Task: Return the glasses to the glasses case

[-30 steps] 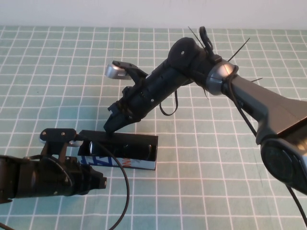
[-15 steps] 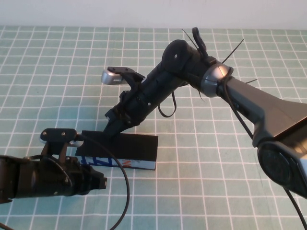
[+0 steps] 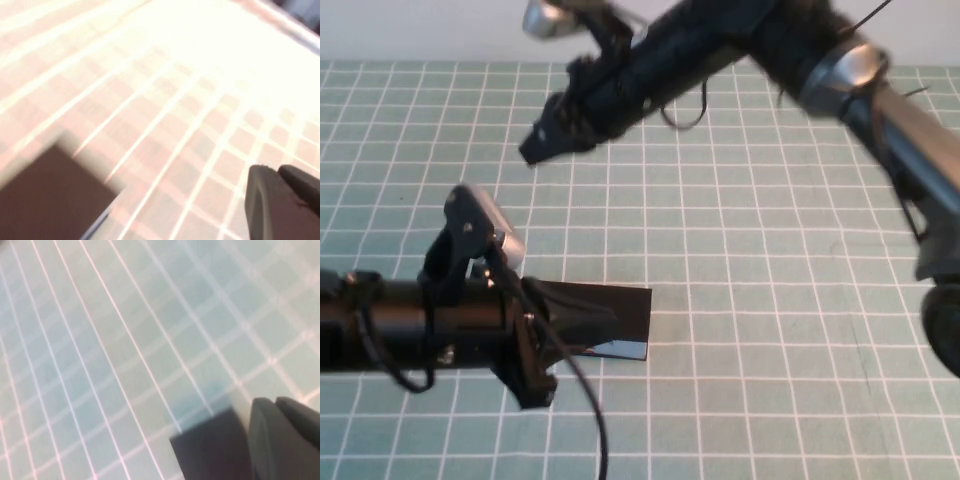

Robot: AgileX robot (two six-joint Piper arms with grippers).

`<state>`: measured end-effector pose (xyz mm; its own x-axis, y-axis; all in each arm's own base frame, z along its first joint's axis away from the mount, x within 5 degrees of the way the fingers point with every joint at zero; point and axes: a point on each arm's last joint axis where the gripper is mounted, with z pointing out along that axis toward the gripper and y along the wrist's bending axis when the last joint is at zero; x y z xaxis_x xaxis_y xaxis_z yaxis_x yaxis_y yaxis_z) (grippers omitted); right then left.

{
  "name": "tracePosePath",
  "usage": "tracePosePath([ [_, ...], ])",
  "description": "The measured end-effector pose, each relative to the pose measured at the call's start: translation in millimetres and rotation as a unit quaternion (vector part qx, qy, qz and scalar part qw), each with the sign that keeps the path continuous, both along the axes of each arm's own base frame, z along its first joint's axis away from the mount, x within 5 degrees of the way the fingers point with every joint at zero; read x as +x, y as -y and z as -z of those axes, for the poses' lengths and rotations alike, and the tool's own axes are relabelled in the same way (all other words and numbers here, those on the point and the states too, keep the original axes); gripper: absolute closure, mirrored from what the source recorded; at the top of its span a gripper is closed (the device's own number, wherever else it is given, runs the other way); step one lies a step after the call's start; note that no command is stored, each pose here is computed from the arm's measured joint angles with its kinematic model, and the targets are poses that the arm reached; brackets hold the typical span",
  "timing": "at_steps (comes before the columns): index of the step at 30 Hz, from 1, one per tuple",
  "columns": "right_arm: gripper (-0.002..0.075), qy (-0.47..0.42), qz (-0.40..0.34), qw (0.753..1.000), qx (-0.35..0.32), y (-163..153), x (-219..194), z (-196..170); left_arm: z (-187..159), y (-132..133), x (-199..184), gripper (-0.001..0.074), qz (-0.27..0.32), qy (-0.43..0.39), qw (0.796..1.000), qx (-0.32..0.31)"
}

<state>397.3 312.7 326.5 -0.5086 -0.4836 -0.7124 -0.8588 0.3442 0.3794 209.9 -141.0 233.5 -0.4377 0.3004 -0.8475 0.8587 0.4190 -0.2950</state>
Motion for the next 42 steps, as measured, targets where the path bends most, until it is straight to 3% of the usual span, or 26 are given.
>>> tracePosePath([
  [3, 0.0737, 0.036, -0.001, 0.999, 0.017, 9.8, -13.3, -37.7, -33.6, 0.3, -11.2, 0.0733, 0.087, 0.067, 0.993, 0.029],
  [6, 0.0737, 0.078, -0.002, 0.997, 0.021, 21.9, -29.8, -72.9, -56.4, -10.2, -18.7, 0.0733, 0.123, 0.093, 0.980, 0.125],
  [11, 0.0737, 0.140, 0.011, 0.990, 0.024, 43.7, -57.3, -122.9, -83.6, -40.8, -16.8, 0.0733, 0.043, 0.084, 0.949, 0.299],
  [15, 0.0737, 0.171, 0.040, 0.984, 0.017, 61.5, -76.3, -152.4, -99.1, -61.8, -19.3, 0.0733, -0.057, 0.090, 0.930, 0.351],
  [23, 0.0737, 0.233, 0.136, 0.963, -0.023, 108.6, -117.0, -202.1, -148.2, -94.2, -49.9, 0.0733, -0.230, 0.182, 0.919, 0.264],
  [27, 0.0737, 0.258, 0.192, 0.946, -0.050, 136.5, -140.2, -219.5, -163.1, -101.0, -69.1, 0.0733, -0.285, 0.216, 0.911, 0.204],
  [38, 0.0737, 0.264, 0.271, 0.917, -0.128, 202.1, -209.3, -212.6, -129.2, -104.2, -96.4, 0.0734, -0.346, 0.176, 0.916, 0.102],
  [42, 0.0737, 0.264, 0.289, 0.914, -0.113, 225.6, -246.1, -193.7, -115.4, -105.8, -106.5, 0.0733, -0.357, 0.177, 0.914, 0.077],
])
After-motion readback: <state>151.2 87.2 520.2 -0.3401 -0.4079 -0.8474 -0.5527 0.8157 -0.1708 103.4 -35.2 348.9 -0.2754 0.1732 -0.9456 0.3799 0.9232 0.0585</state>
